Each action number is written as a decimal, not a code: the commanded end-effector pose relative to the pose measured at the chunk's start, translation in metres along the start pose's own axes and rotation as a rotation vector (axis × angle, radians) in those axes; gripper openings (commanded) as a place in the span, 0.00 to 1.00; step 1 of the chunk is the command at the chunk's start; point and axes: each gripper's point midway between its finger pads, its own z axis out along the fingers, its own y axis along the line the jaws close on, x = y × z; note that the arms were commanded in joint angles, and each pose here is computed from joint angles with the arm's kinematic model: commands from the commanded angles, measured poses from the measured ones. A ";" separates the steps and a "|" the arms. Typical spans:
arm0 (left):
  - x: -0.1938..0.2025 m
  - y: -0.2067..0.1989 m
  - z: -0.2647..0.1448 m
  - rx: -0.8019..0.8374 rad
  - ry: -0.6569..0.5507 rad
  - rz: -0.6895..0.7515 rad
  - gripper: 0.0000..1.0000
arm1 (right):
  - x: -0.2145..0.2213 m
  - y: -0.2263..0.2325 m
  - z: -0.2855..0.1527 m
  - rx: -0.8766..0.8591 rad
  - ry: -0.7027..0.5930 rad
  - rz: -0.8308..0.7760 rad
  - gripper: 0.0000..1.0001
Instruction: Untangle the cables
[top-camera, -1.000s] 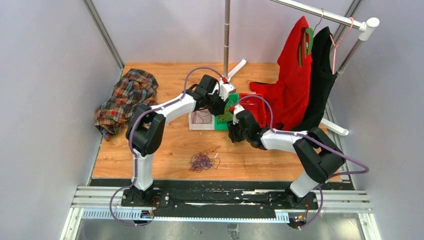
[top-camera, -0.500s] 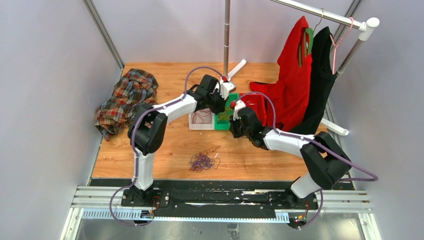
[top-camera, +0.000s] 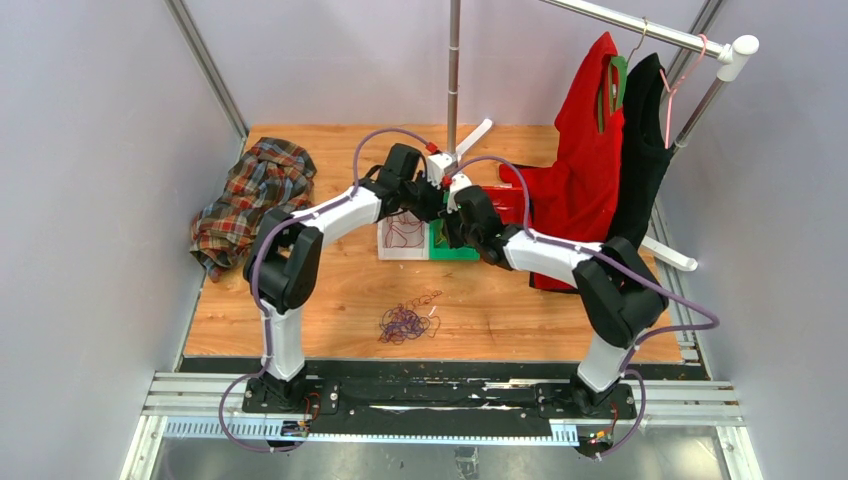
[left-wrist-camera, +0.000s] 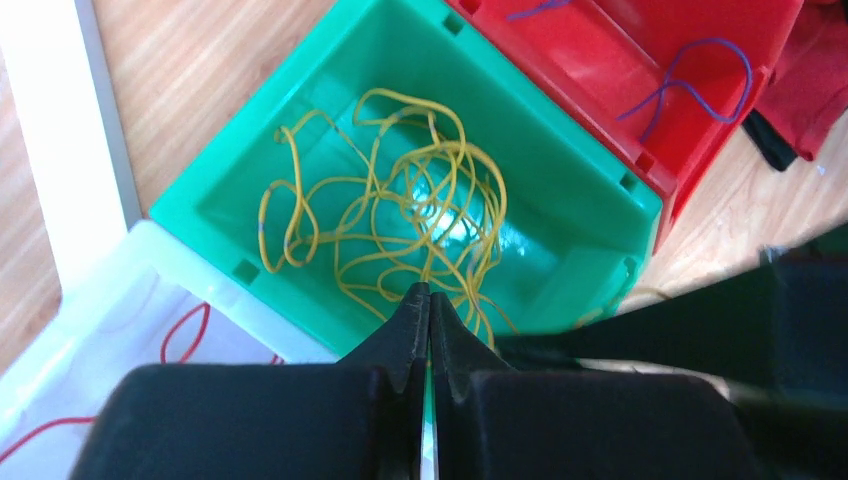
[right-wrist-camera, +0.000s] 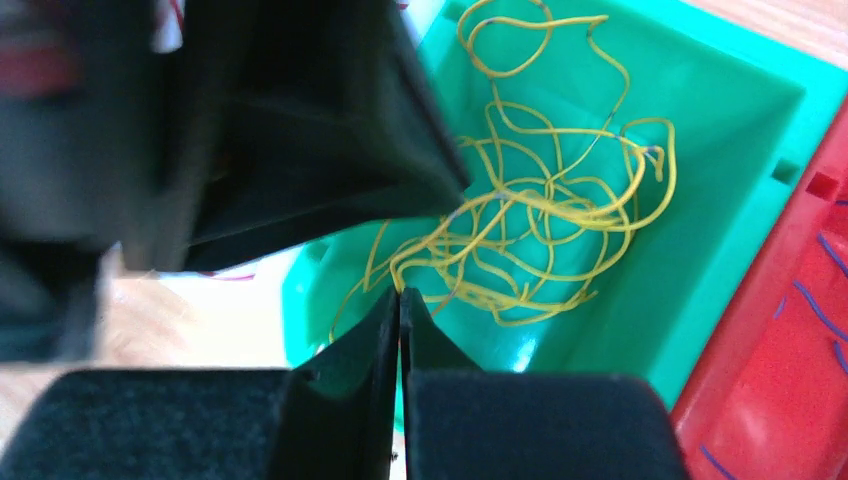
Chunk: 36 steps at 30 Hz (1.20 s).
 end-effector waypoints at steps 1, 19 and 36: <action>-0.032 -0.013 -0.017 0.060 -0.088 0.000 0.03 | 0.024 -0.017 0.017 0.062 0.082 -0.016 0.01; -0.085 -0.013 -0.095 0.044 -0.209 -0.029 0.66 | 0.047 -0.032 0.027 0.139 0.092 0.002 0.01; -0.042 0.024 -0.169 -0.123 -0.156 -0.062 0.94 | -0.016 -0.023 0.000 0.112 -0.023 0.000 0.50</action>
